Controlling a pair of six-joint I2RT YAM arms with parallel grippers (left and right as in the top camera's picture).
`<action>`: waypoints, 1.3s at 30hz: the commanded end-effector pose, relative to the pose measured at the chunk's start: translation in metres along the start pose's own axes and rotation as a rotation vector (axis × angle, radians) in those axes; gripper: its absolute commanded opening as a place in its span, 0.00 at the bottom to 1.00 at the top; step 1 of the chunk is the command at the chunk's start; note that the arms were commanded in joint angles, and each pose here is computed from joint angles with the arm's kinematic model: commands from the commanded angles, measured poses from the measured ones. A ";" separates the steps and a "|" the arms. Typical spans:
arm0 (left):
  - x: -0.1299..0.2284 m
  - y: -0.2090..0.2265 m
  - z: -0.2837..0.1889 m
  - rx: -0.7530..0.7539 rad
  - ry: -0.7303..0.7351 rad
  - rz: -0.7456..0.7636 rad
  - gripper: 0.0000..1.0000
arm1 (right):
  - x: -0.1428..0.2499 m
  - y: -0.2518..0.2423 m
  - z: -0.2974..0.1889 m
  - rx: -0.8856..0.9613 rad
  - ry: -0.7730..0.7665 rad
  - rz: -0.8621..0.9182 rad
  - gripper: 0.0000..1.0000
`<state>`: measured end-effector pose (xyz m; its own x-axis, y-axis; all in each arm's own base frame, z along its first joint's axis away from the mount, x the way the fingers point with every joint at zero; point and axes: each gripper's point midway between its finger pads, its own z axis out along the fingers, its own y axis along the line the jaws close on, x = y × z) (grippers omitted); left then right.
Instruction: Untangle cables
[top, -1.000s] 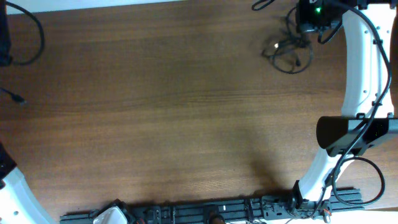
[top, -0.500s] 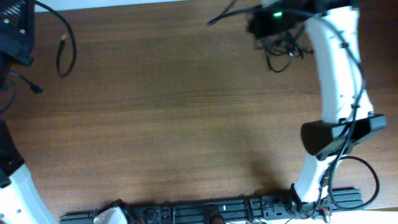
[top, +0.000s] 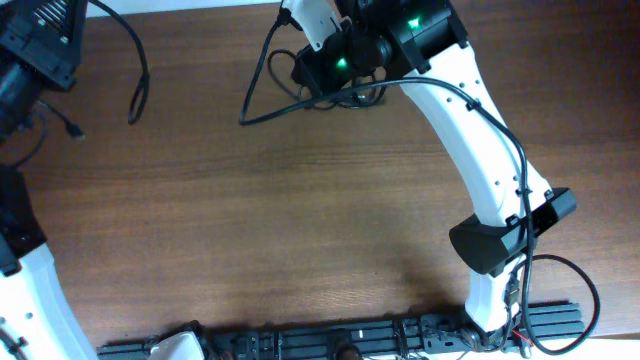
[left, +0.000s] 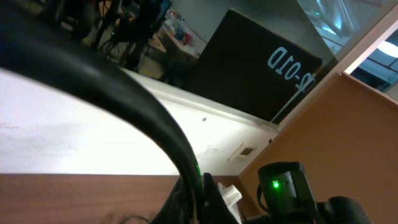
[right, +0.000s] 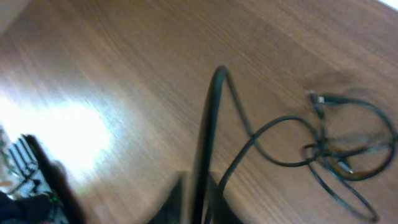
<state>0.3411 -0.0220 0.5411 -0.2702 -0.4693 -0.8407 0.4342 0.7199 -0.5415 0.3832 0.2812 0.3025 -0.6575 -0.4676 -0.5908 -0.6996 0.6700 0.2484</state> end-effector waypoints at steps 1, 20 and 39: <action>0.000 -0.008 -0.002 0.018 0.009 0.012 0.00 | 0.003 -0.011 -0.006 0.041 0.007 0.011 0.99; 0.114 -0.028 0.052 0.074 0.371 0.086 0.00 | -0.006 0.008 -0.073 0.035 -0.102 -0.073 0.96; 0.159 -0.045 0.092 0.088 0.517 -0.245 0.00 | -0.012 0.082 -0.133 -0.210 -0.269 -0.310 0.86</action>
<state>0.3618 -0.1660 0.4194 -0.7265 -0.2393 -0.6442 0.4040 0.6095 -0.6821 0.3085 0.2574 0.4211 -0.3882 -0.4491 -0.8048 -0.8730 0.4590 0.1650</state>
